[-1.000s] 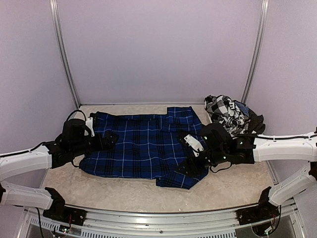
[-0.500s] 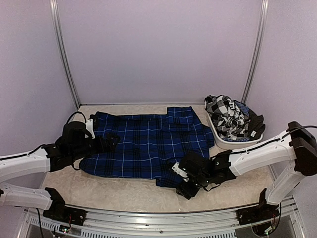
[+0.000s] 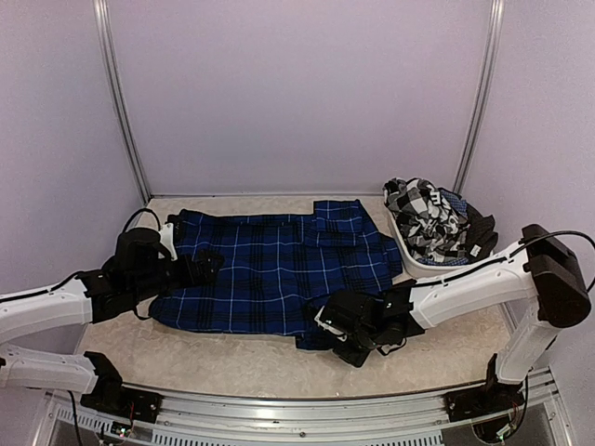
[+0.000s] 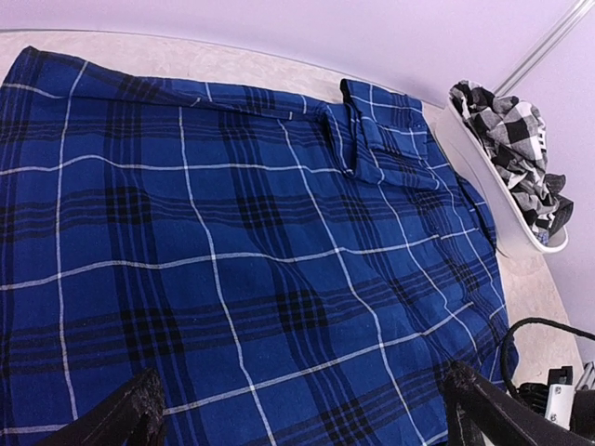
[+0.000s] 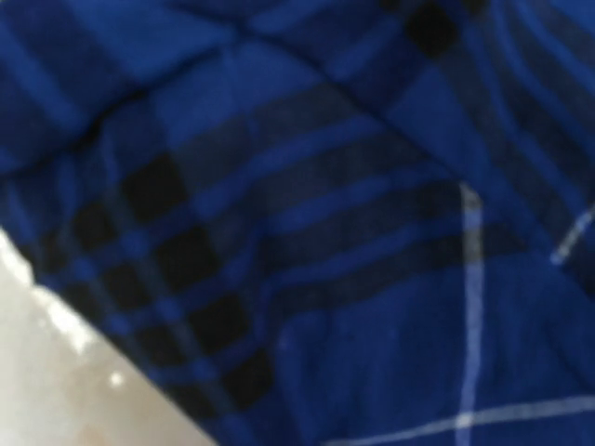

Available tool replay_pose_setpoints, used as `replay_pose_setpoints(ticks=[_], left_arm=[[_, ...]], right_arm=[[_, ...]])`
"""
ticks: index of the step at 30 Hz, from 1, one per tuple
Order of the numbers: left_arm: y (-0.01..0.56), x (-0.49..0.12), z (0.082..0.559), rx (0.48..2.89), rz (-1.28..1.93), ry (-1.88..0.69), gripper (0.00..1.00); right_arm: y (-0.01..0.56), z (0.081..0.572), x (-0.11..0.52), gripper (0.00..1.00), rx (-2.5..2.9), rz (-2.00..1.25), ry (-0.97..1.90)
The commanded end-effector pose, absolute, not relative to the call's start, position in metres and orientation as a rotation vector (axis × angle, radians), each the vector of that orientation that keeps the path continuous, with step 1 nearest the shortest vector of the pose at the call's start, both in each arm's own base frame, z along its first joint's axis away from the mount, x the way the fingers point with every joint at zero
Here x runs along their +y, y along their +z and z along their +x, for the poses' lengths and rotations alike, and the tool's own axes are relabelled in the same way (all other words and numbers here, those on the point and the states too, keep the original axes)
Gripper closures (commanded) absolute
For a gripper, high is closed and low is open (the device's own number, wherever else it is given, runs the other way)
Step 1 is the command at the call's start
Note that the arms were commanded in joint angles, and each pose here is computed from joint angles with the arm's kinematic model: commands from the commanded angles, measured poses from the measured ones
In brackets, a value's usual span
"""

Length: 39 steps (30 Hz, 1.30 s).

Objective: Fold and stack the long sleeve shirts
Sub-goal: Pick up the flattened shirt from the center of the board, then pick up the sleeve from the center of the board.

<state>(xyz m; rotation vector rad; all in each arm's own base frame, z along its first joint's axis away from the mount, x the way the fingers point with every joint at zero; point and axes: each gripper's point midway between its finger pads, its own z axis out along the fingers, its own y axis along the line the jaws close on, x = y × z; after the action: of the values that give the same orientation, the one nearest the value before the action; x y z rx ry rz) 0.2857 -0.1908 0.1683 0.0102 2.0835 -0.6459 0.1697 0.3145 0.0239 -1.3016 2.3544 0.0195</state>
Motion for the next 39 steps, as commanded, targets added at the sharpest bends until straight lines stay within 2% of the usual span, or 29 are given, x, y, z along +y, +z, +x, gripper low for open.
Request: replay_pose_setpoints(ticks=[1,6,13,17,24,32,39], left_arm=[[0.172,-0.200,0.279,2.059,0.111,-0.651,0.01],[0.186,-0.228,0.257,1.960,0.295,-0.744,0.02],[0.190,-0.273,0.203,1.814,0.601,-0.962,0.08],[0.183,-0.294,0.177,1.770,0.731,-1.030,0.10],[0.166,-0.325,0.157,1.777,0.810,-1.036,0.10],[0.128,-0.367,0.146,1.851,0.749,-0.844,0.07],[0.071,-0.400,0.164,1.975,0.724,-0.543,0.12]], right_arm=[[0.058,0.161,0.318,1.00,2.334,-1.327,0.094],[0.121,0.156,0.335,1.00,2.291,-1.336,0.364],[0.181,0.184,0.330,1.00,2.299,-1.261,0.704],[0.184,0.208,0.326,1.00,2.341,-1.200,0.756],[0.152,0.223,0.333,1.00,2.435,-1.209,0.787],[0.157,0.233,0.343,1.00,2.429,-1.180,0.874],[0.157,0.233,0.344,1.00,2.432,-1.177,0.901]])
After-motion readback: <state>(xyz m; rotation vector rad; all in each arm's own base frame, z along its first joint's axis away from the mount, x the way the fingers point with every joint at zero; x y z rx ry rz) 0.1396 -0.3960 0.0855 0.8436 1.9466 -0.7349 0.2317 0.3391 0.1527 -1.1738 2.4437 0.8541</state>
